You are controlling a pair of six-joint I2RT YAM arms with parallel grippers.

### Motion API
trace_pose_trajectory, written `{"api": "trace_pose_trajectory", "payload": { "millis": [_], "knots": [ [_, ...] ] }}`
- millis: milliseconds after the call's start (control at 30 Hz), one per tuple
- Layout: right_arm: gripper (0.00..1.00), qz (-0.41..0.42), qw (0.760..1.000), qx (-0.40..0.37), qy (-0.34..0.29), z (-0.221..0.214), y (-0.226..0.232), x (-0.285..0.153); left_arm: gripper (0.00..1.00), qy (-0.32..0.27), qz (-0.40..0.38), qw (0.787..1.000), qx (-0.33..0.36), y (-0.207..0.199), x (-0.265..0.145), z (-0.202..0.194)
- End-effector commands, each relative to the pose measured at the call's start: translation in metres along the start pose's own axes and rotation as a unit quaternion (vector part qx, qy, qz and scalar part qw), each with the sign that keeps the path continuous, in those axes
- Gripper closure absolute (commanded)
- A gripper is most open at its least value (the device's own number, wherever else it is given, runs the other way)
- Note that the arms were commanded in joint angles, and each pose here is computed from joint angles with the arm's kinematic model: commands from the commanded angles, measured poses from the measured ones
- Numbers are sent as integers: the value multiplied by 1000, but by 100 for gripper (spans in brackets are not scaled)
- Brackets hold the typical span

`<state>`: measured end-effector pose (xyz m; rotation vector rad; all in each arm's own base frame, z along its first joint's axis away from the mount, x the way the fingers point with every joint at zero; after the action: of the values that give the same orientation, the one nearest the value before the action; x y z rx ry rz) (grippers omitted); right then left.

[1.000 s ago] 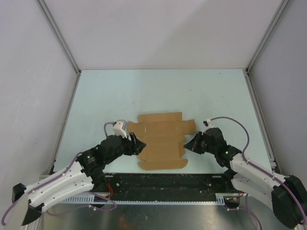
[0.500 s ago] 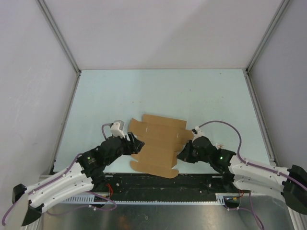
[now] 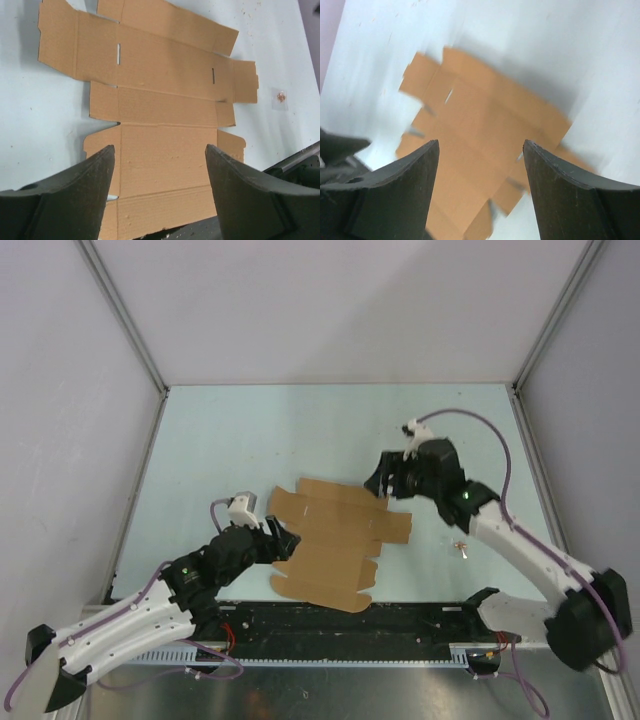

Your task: Fold the paper box

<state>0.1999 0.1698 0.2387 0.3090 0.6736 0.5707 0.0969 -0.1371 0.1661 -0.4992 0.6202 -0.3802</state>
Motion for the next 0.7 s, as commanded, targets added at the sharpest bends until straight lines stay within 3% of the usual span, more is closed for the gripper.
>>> {"api": "trace_pose_trajectory", "payload": {
  "millis": [0, 33, 67, 133, 200, 467, 667],
  "knots": [
    [25, 79, 991, -102, -18, 56, -20, 33, 17, -16, -1, 1000, -3, 0, 0, 2],
    [25, 62, 992, -104, 25, 51, -32, 57, 6, -21, 2, 1000, -4, 0, 0, 3],
    [24, 63, 990, -124, 16, 72, -28, 67, 1, -27, 2, 1000, -8, 0, -1, 5],
    [23, 71, 983, -155, 63, 68, -41, 97, 0, -35, 8, 999, -15, 1, -2, 8],
    [23, 109, 974, -191, 63, 76, -40, 109, 0, -40, 10, 999, -17, 1, -4, 12],
    [20, 182, 958, -187, 116, 73, -80, 151, 0, -101, -11, 994, -26, 2, -18, 26],
    [19, 211, 944, -196, 160, 58, -84, 171, 0, -125, -17, 992, -23, 9, -26, 26]
  ]
}}
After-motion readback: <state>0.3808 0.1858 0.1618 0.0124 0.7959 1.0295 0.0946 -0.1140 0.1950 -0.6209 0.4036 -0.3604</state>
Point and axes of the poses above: each gripper's point midway between its finger pads, its own x axis out along the fingers, its own y axis along the line the jaws close on, z = x × y, the point moved 10 cm from there along -x, back along the fingers, and after that the axes turned 1 degree about -x, right-handed, at the moved point
